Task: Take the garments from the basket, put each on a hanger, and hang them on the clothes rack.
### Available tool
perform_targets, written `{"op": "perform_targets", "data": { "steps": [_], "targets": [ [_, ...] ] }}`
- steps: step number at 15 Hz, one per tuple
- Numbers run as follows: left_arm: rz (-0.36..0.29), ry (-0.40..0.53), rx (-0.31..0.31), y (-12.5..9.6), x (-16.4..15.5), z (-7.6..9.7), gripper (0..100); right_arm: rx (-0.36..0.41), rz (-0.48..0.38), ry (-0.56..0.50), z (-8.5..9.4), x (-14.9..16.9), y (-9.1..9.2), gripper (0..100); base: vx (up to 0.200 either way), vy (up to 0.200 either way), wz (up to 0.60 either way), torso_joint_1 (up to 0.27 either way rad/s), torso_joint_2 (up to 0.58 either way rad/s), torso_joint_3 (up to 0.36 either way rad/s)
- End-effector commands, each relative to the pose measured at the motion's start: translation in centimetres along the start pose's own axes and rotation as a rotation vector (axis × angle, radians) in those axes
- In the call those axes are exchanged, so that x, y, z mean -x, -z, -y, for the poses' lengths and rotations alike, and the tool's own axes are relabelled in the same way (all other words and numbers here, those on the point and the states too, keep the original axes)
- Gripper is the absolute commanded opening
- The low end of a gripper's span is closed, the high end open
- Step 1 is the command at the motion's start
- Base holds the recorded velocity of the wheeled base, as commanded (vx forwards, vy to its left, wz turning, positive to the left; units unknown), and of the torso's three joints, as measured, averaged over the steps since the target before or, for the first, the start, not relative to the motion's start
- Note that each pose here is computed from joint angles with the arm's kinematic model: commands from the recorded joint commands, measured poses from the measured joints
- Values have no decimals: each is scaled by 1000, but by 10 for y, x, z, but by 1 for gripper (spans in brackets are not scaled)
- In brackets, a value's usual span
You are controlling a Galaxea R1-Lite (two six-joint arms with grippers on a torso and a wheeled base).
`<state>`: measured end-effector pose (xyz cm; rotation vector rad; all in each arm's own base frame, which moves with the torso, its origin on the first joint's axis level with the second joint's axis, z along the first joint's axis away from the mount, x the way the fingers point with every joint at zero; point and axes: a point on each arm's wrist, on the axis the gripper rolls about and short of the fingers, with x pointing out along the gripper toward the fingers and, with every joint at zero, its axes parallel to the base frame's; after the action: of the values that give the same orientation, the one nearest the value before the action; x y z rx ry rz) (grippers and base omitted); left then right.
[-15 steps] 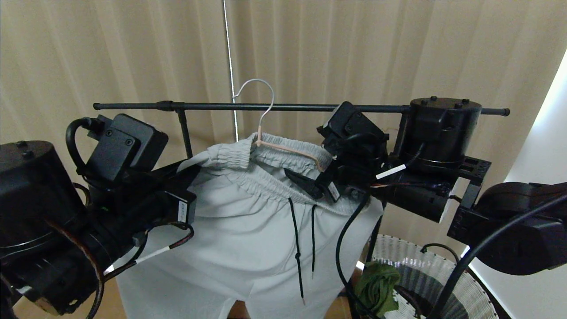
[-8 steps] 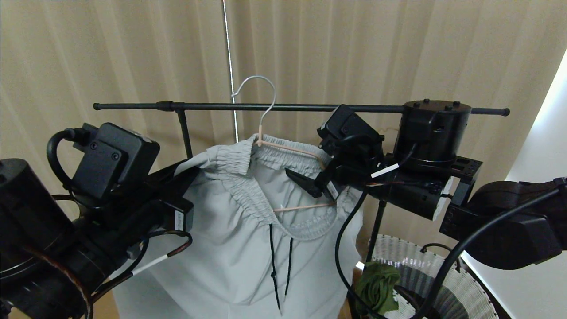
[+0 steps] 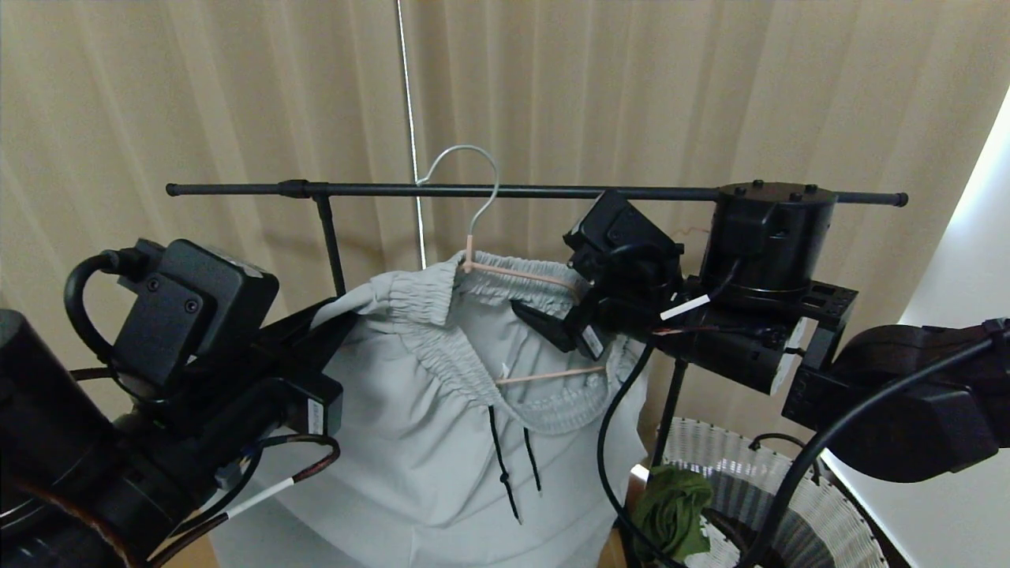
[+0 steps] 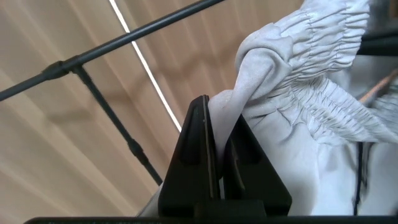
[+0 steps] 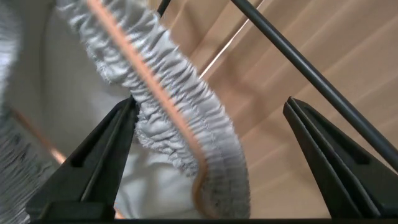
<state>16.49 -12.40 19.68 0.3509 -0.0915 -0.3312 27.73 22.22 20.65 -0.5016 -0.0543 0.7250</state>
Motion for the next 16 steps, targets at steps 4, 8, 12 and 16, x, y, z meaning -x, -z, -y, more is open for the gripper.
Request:
{"op": "perform_targets", "data": {
  "steps": [4,8,12,16],
  "targets": [
    [16,-1,2,-3,3,-1,0,-1,-6,-1,0,1,2,0,0,0,0,0,0,0],
    [14,-7,3,-3,2,-2,0,-2,-3,0,0,3,1,0,0,0,0,0,0,0],
    [1,-25,1,0,2,-6,0,-2,-2,8,1,5,0,0,0,0,0,0,0,0],
    [1,-24,4,0,1,-5,100,0,-3,19,2,7,-2,0,0,0,0,0,0,0]
  ]
}}
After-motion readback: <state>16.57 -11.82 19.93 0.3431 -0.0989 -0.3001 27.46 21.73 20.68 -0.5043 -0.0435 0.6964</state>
